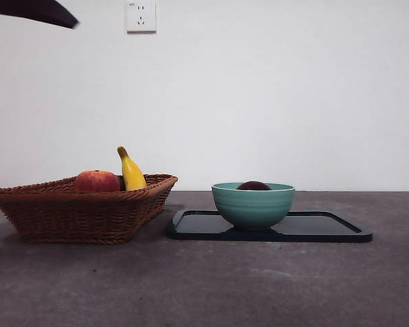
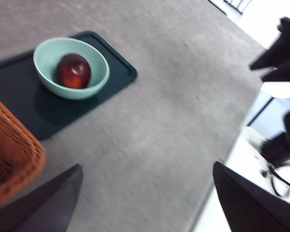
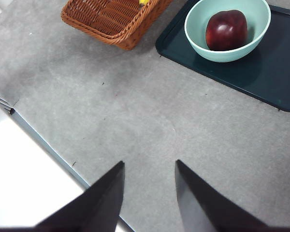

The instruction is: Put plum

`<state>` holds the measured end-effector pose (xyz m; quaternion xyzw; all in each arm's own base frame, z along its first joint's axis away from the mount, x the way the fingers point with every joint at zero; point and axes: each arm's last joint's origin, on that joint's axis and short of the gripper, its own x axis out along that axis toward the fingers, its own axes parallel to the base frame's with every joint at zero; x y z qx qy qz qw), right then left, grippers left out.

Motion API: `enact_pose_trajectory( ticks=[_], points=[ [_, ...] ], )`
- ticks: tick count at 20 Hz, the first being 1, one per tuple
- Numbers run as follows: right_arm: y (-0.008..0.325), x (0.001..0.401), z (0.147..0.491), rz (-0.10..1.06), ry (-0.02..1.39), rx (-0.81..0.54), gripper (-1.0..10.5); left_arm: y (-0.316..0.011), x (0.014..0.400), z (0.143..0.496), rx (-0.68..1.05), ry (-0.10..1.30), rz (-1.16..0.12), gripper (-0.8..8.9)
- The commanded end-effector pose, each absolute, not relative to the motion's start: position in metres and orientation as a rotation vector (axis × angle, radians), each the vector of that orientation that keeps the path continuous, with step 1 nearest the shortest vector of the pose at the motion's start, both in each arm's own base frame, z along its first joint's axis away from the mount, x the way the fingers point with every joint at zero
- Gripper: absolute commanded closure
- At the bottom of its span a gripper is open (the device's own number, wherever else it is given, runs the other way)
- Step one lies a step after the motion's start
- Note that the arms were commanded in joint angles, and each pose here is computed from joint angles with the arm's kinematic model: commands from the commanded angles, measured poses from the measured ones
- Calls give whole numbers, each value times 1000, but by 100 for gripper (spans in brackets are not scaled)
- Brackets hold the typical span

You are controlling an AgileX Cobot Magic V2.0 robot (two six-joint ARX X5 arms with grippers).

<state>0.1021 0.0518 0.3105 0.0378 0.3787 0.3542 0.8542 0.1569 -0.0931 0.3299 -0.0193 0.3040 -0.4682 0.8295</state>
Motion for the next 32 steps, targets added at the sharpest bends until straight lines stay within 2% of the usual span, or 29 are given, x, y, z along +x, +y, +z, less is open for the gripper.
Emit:
enact_pose_trajectory(
  ticks=[1,8,15,21,27,32],
  points=[
    [53,103,314,759,775,74,778,-109,176,342,-36,622,-987,368],
    [53,103,314,760,769,74,778,-173,257,356,61,610,-967,369],
    [53,103,314,759,770,75,778,-241,326,323,193,613,-937,372],
    [53,103,314,758,775,78,778,-274,347,274,291,641,-957,376],
    [53,103,314,754,782,86,778,-288,357,229,398,704,-963,377],
    [53,103,314,750,787,95,779,-293,361,209,431,722,-975,378]
  ],
)
